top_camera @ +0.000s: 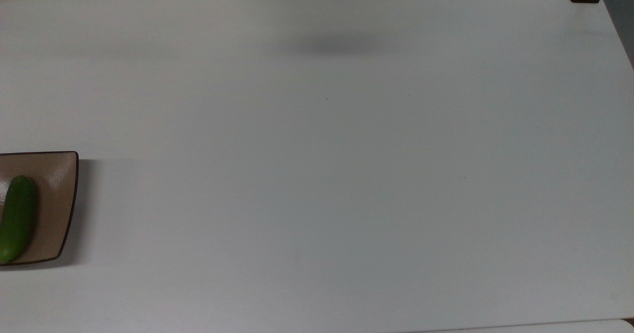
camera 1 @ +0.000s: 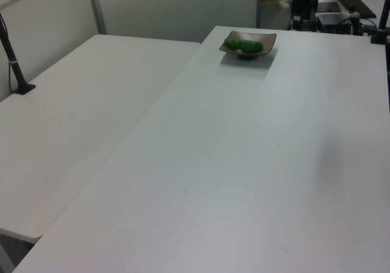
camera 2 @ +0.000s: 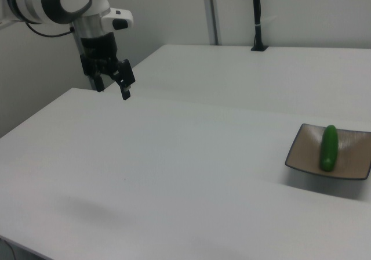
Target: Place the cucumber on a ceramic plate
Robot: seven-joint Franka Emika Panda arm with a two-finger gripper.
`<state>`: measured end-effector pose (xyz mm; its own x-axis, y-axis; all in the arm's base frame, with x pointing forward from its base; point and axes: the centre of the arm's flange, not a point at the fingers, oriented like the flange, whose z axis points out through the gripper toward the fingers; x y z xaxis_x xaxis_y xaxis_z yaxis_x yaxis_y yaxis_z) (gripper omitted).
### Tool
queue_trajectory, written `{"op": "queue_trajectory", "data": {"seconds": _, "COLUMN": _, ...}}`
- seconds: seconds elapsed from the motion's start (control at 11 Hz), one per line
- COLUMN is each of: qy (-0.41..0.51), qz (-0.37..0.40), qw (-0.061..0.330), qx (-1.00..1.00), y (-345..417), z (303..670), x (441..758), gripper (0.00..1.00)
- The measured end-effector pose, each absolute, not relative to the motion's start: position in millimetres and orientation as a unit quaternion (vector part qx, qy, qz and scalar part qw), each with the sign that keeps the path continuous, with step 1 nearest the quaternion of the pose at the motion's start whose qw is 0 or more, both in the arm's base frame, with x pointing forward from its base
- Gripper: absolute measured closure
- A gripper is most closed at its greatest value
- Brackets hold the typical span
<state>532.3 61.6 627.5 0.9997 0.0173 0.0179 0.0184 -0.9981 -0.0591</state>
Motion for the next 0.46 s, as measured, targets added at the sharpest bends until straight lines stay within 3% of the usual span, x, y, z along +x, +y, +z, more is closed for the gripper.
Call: {"op": "queue_trajectory", "data": {"seconds": 0.46, "qy": -0.094, "qz": -0.058, "qw": 0.024, "qx": -0.994, "y": 36.6, "z": 615.9, "x": 552.9, "gripper": 0.0}}
